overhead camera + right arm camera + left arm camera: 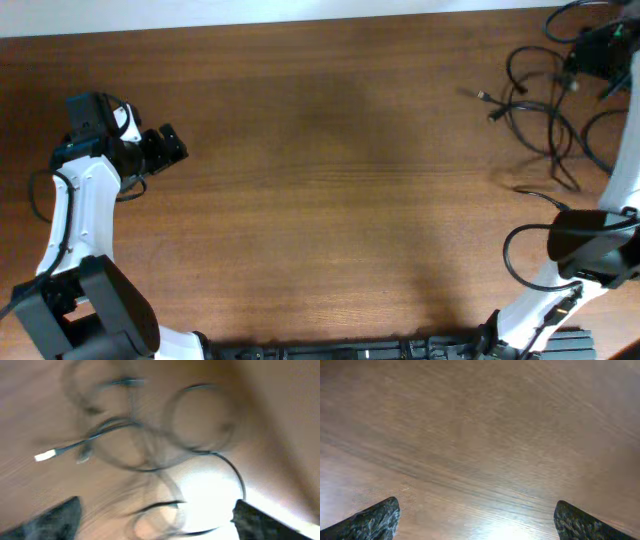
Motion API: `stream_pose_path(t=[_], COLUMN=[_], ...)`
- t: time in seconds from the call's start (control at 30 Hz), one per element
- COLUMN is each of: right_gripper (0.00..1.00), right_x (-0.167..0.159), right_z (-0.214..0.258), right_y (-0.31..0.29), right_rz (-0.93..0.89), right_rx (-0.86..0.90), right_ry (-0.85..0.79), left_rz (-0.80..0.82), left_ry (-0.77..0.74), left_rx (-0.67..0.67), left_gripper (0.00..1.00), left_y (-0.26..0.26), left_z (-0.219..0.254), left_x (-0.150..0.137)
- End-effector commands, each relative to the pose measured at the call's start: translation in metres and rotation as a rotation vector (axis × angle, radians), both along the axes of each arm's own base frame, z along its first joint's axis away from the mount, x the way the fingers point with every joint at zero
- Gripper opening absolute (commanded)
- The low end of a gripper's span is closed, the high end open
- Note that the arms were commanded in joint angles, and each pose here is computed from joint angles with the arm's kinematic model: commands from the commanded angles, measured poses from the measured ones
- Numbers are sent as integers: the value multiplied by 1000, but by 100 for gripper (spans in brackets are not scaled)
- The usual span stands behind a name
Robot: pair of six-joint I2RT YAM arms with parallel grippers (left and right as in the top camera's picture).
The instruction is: Untangle cables
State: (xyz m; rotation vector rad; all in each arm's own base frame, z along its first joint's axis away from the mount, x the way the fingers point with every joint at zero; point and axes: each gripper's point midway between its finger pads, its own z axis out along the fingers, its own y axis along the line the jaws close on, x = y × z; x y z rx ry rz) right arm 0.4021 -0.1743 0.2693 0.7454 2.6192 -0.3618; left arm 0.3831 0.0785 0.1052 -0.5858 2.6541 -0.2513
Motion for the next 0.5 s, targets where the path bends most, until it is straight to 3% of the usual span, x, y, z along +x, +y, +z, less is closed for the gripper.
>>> stream_pose_path(t=[0.0,0.1,0.23,0.37,0.47], right_gripper=[100,98,99,99,99], right_x=[20,24,25,5,-22], right_z=[-19,-30,-44,-79,-105], right_y=[52,87,147,179,190], right_rz=[201,310,545,638,629], right_rx=[308,434,490,381,397], right_ry=[-66,-60,-3,196,341], left_rz=[-89,-281,-554,-557,-508], left_ry=[-91,-231,-316,-97,85], left_rx=[-115,-153,-51,257,248], left_gripper=[99,99,99,99,99], left_y=[-22,-59,-121,-124,-123], left_z=[12,31,38,6,-10], left_x=[15,36,49,25,-13])
